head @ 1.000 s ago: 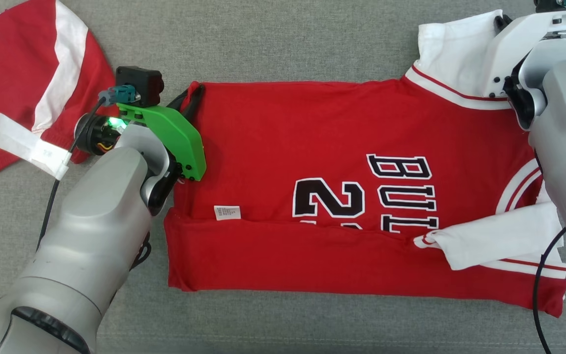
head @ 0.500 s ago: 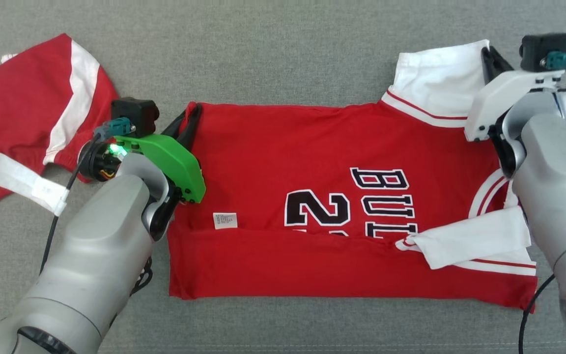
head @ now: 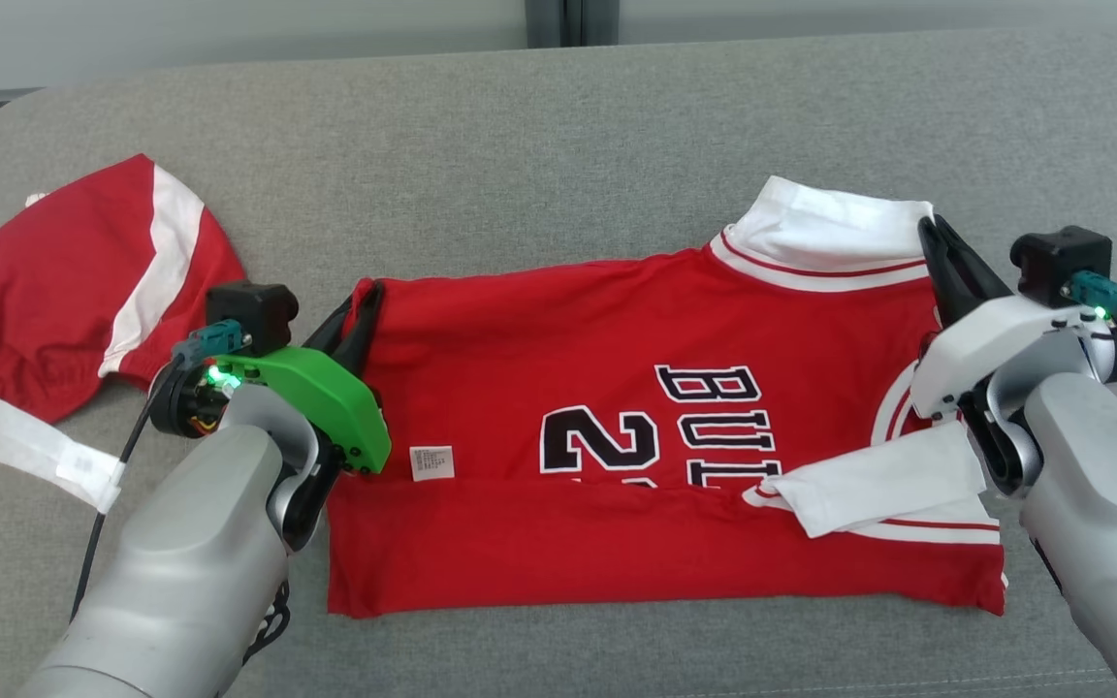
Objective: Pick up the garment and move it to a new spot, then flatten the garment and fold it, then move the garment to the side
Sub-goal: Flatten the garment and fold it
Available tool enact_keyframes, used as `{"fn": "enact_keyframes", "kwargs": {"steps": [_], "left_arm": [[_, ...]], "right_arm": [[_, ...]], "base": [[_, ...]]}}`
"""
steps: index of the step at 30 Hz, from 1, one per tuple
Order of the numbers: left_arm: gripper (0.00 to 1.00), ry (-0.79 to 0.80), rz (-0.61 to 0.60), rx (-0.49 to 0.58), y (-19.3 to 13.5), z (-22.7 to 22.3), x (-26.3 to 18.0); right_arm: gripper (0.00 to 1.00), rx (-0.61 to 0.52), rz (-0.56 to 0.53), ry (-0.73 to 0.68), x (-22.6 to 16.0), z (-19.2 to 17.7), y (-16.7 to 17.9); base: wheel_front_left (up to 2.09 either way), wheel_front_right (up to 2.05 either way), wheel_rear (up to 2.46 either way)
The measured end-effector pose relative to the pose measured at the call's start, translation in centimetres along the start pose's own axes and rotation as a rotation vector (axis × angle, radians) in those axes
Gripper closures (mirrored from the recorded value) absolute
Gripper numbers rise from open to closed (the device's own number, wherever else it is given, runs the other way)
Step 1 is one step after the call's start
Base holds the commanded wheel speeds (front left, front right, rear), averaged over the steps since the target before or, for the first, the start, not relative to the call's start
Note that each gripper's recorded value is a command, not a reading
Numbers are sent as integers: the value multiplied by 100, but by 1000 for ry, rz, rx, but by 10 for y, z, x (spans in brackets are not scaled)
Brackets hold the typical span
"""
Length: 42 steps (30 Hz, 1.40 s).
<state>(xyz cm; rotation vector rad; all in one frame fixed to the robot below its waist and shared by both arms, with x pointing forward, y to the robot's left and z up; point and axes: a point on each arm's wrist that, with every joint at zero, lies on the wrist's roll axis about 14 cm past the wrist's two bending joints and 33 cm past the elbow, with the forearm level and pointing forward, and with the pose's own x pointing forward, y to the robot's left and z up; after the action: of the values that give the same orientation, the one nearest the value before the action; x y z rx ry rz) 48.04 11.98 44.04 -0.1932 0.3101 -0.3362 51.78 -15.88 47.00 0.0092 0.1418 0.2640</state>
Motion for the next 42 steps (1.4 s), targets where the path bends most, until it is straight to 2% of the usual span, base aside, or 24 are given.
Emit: {"fn": "enact_keyframes", "kwargs": {"steps": [6, 18, 28, 29, 30, 31, 32, 33, 42], "left_arm": [[100, -30, -16, 11, -8, 4, -4], [100, -77, 10, -26, -12, -8, -35], [100, -80, 35, -52, -13, -25, -57], [80, -74, 38, -56, -14, -29, -59], [0, -70, 37, -58, -15, -31, -61], [0, -70, 38, -62, -16, -33, -63], [0, -74, 39, -67, -17, -33, -65], [0, -79, 40, -68, -17, -32, -66], [0, -214, 115, -68, -5, -6, -96]], "right_arm": [[100, 4, -5, -77, -34, 10, -7], [100, 97, -37, -95, -100, -10, 5], [100, 178, -86, -79, -136, -21, 11], [100, 176, -93, -60, -140, -25, 10], [100, 170, -100, -50, -143, -28, 9], [91, 168, -110, -46, -146, -29, 6], [21, 171, -117, -45, -148, -29, 5], [0, 171, -121, -47, -150, -28, 4], [0, 174, -144, -88, -163, -14, -2]], "base": [[0, 0, 0], [0, 0, 0], [0, 0, 0], [0, 0, 0], [0, 0, 0], [0, 0, 0], [0, 0, 0], [0, 0, 0], [0, 0, 0]]}}
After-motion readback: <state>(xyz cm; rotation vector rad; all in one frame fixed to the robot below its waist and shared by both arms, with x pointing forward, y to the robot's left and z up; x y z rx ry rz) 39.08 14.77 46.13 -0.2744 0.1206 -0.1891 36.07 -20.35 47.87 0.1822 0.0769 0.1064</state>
